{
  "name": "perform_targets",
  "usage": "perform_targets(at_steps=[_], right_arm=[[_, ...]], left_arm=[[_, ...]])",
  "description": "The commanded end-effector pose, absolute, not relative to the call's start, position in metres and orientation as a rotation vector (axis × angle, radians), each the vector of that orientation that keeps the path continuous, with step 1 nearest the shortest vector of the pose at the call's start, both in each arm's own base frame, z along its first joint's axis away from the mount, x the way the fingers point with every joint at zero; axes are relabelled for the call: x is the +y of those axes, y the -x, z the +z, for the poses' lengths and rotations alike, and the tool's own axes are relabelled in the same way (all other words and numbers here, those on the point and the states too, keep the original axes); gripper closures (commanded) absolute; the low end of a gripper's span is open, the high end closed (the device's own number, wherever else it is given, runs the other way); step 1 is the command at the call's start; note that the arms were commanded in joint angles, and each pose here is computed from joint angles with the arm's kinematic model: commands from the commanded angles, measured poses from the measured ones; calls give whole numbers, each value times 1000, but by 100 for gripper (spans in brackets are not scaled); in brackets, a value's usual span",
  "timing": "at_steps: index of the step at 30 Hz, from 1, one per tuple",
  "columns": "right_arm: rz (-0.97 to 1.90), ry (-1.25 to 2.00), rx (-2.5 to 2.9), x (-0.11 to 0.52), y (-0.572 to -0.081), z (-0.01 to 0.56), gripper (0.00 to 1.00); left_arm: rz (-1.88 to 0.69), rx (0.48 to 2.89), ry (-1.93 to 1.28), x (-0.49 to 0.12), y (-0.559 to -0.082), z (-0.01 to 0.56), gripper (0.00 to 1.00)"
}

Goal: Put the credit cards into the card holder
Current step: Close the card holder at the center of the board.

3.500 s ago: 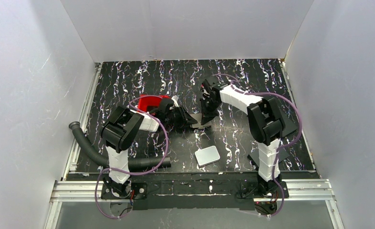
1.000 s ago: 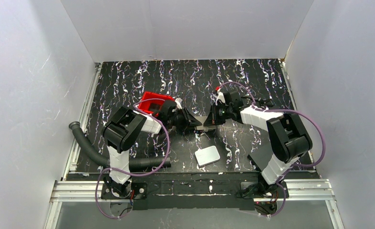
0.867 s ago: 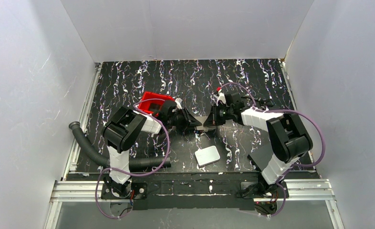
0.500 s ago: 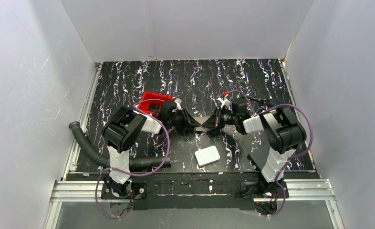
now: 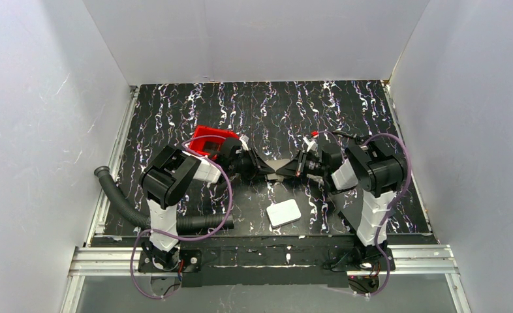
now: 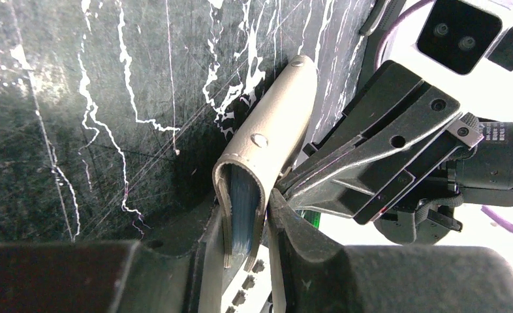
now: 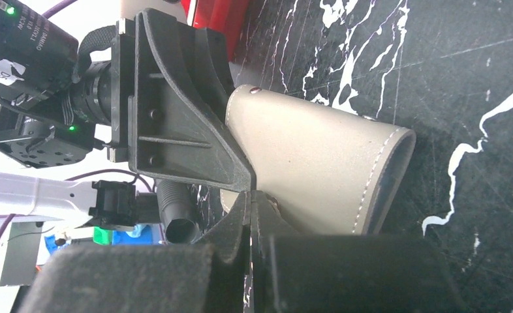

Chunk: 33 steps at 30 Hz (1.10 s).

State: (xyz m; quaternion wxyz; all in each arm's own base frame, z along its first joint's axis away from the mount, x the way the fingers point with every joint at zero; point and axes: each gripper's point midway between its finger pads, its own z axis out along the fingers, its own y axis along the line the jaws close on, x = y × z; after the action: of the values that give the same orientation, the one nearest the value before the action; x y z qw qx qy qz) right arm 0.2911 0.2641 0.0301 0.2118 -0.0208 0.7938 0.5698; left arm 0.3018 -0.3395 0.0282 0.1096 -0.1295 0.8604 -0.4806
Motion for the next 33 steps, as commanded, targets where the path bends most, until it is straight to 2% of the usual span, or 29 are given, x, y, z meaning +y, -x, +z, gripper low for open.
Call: perform_targets(at_steps=[1, 4, 9, 12, 16, 20, 21, 24, 30, 33], right_arm=[[1169, -289, 2576, 217, -256, -89, 99], [1160, -329, 2559, 214, -254, -94, 98], [1214, -414, 2494, 215, -251, -92, 92], [1327, -377, 2418, 226, -259, -67, 87], [1300, -211, 2483, 235, -281, -21, 70], [1076, 17, 2489, 223, -303, 40, 45], [1056, 51, 2498, 221, -302, 51, 42], [977, 98, 2602, 212, -294, 61, 41], [684, -20, 2736, 177, -286, 52, 33], [734, -129, 2680, 176, -283, 56, 22]], left_arm=[[-1468, 2598, 373, -345, -284, 34, 100], [-1464, 2599, 372, -344, -284, 35, 100], [-1472, 2598, 375, -345, -282, 38, 100], [-1459, 2596, 376, -343, -282, 38, 100], [-1434, 2615, 394, -340, -279, 30, 100], [-1407, 2594, 374, -337, -282, 31, 100], [-1401, 2584, 360, -337, -283, 33, 100], [-1353, 2558, 338, -337, -286, 36, 100], [-1153, 2488, 287, -342, -280, 37, 100], [-1096, 2443, 311, -343, -280, 45, 100]])
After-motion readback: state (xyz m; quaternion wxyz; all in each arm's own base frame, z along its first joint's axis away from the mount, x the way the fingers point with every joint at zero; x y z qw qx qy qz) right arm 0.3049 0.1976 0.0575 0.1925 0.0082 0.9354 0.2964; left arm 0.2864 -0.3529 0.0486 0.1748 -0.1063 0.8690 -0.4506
